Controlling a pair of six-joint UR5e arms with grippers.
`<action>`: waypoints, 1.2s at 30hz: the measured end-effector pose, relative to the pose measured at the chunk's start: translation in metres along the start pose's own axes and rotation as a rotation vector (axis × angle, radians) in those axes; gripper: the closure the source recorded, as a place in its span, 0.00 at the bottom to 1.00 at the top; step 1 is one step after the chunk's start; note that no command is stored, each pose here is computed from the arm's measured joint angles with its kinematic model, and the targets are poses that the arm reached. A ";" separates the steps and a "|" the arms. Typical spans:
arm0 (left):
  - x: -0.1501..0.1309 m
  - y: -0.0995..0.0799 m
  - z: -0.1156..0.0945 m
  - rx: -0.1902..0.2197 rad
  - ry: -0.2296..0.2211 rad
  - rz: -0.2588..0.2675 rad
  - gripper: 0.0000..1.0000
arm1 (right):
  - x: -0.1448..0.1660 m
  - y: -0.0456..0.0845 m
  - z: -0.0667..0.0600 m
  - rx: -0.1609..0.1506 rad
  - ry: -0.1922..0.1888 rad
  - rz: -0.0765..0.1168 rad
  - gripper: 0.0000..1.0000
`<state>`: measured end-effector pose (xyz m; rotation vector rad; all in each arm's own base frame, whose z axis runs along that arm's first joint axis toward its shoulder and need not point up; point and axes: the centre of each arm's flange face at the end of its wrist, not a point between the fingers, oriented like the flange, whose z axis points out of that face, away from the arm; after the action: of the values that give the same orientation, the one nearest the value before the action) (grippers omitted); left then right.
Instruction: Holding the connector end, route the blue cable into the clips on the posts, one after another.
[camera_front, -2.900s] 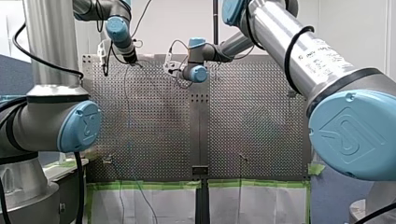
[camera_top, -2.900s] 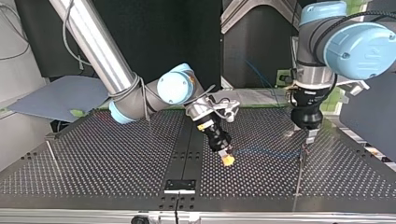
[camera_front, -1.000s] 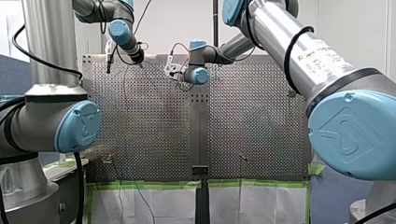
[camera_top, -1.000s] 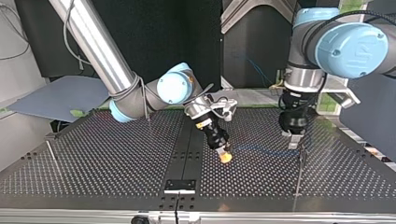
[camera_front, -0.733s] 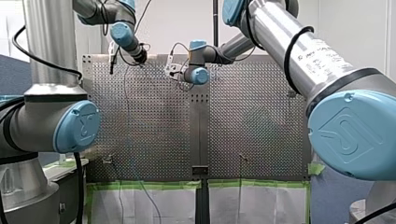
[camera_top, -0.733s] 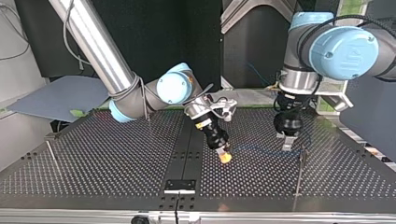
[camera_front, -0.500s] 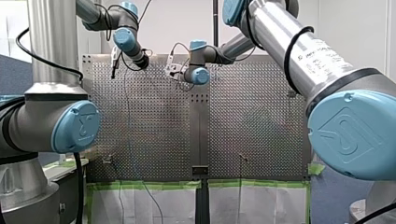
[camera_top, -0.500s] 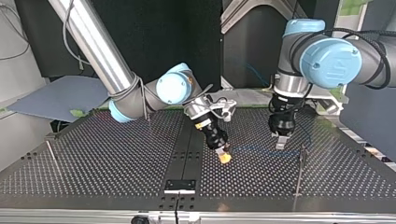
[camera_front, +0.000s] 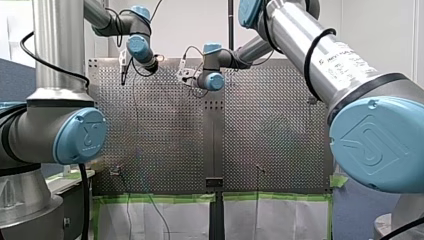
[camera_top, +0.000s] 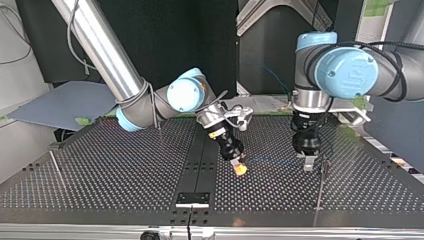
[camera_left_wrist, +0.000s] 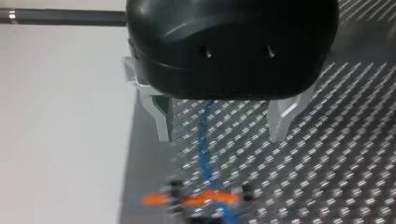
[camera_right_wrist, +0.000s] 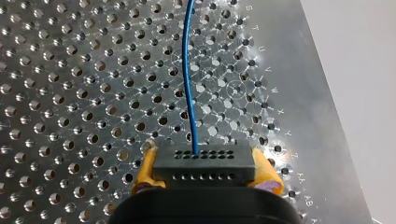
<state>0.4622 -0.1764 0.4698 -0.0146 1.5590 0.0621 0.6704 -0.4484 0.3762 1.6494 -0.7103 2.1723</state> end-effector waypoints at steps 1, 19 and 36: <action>-0.002 0.000 0.001 -0.002 -0.008 -0.001 0.01 | 0.000 0.000 0.000 0.000 0.000 0.000 1.00; -0.007 -0.005 0.029 -0.006 -0.028 -0.003 0.01 | 0.000 0.001 0.000 -0.001 0.002 0.000 1.00; 0.004 -0.003 0.051 -0.030 -0.008 0.004 0.01 | 0.000 0.000 0.000 0.002 -0.001 0.000 1.00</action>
<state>0.5130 -0.1768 0.4667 -0.0346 1.5499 0.0884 0.6703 -0.4485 0.3760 1.6519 -0.7087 2.1728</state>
